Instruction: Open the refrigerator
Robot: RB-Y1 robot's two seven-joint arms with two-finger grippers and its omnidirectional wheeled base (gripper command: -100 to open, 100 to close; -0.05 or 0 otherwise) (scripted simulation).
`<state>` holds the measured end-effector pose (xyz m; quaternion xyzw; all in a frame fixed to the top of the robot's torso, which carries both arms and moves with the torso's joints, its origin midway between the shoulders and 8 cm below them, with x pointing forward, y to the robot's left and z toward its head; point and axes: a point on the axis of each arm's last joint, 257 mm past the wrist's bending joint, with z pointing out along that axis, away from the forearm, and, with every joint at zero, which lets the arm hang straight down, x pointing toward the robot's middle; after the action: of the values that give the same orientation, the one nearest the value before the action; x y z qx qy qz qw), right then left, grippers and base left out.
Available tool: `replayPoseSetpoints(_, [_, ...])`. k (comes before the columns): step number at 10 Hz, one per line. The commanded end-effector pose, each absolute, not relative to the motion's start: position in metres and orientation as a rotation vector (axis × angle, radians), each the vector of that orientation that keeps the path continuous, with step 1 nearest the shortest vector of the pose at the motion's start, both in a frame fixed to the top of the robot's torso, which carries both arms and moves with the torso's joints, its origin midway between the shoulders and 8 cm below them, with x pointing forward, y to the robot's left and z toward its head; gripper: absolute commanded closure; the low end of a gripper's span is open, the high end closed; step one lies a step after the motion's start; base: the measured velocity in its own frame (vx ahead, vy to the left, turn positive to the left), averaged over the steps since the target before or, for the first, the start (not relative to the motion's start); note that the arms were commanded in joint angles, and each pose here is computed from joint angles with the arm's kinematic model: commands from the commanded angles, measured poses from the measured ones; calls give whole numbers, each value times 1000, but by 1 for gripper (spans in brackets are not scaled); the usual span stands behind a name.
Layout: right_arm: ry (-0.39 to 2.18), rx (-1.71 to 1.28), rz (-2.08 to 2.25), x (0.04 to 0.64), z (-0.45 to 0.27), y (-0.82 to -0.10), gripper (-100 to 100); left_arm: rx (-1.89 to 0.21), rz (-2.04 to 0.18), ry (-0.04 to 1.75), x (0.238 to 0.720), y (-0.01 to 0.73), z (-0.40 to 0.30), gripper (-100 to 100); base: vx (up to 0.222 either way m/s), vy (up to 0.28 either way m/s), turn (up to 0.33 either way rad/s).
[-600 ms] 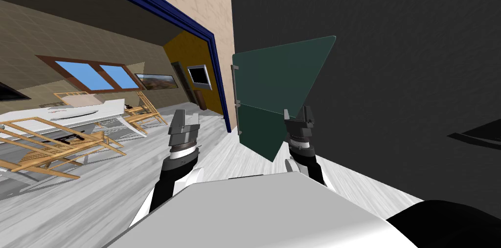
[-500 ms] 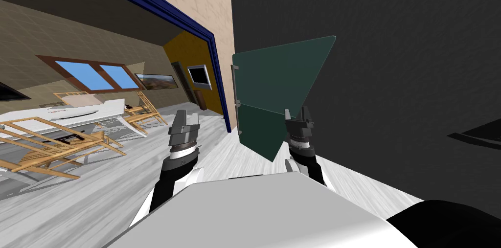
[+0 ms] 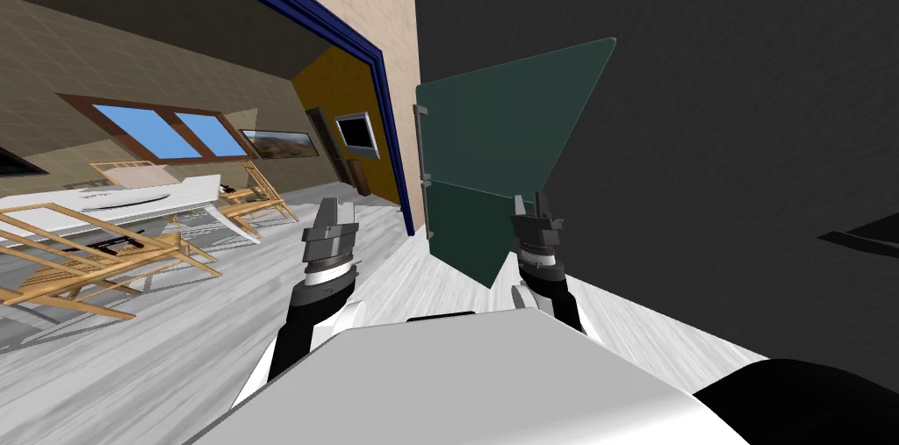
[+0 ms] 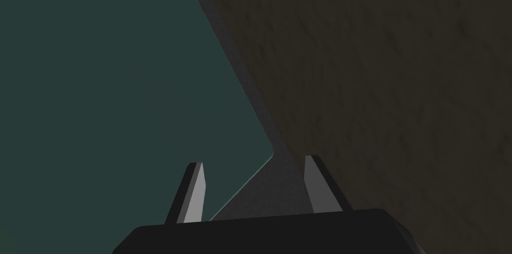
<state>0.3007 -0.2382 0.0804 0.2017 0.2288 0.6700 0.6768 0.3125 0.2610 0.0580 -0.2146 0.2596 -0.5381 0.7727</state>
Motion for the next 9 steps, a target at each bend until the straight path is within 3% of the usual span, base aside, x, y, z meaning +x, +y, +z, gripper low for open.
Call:
replayPoseSetpoints(1, [514, 453, 1506, 301, 80, -238, 0, -465, -1166, 563, 313, 261, 58, 0, 0, 0, 0])
replayPoseSetpoints(3, [514, 453, 1506, 301, 80, -238, 0, -465, -1166, 562, 313, 261, 58, 0, 0, 0, 0])
replayPoseSetpoints(4, [575, 425, 1482, 305, 74, -234, -100, -465, -1166, 562, 313, 261, 58, 0, 54, 45, -76])
replayPoseSetpoints(9, [770, 323, 1343, 323, 48, -228, -100, -466, -1166, 563, 313, 261, 58, 0, 107, 146, -123])
